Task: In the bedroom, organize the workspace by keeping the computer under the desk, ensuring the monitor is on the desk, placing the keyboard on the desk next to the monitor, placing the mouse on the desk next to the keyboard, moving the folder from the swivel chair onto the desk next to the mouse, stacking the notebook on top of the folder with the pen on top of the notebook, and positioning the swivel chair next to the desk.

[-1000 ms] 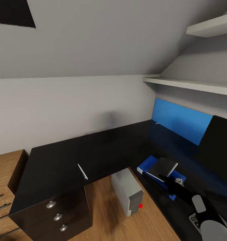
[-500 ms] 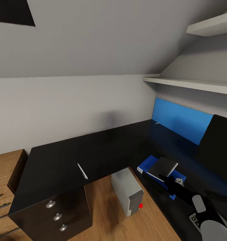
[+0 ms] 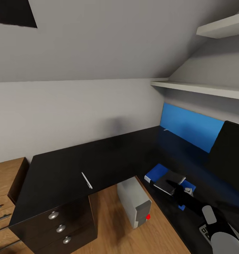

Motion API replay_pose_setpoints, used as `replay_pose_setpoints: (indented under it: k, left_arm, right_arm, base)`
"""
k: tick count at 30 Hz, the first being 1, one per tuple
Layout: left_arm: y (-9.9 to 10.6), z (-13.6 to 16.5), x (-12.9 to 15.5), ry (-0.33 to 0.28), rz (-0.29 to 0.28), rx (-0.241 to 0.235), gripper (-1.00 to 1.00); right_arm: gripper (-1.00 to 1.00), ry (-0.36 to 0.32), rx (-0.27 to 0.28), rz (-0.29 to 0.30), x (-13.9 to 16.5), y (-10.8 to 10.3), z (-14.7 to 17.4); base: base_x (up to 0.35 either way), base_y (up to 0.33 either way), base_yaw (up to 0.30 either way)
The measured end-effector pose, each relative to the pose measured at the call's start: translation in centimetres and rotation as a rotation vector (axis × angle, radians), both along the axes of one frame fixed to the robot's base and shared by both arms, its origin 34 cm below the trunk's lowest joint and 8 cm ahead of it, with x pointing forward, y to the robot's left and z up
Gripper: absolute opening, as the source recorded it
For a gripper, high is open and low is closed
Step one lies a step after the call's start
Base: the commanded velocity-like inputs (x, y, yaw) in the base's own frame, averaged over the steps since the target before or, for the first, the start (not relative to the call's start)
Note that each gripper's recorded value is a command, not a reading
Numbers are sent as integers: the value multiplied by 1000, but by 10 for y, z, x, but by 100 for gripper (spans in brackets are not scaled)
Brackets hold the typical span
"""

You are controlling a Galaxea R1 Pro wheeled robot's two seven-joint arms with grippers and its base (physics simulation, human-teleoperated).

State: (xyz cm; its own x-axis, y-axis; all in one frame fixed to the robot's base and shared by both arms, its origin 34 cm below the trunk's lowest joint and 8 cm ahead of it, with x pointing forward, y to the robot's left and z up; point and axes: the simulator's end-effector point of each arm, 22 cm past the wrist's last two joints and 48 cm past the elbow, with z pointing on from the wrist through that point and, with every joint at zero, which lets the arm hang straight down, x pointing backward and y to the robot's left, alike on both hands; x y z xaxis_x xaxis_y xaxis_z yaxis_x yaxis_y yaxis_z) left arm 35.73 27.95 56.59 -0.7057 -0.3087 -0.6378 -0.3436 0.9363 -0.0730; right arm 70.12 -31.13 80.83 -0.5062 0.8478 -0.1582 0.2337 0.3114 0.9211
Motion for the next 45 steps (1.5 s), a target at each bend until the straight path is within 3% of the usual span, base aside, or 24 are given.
replay_pose_setpoints:
  k: [12,45]
  left_arm:
    - [0,0,0,-1,0,0,100]
    - [0,39,-4,-1,-1,0,100]
  right_arm:
    - [100,2,-1,-2,0,-1,0]
    - [100,5,-4,-2,-4,-3,38]
  base:
    - [0,0,0]
    - [0,0,0]
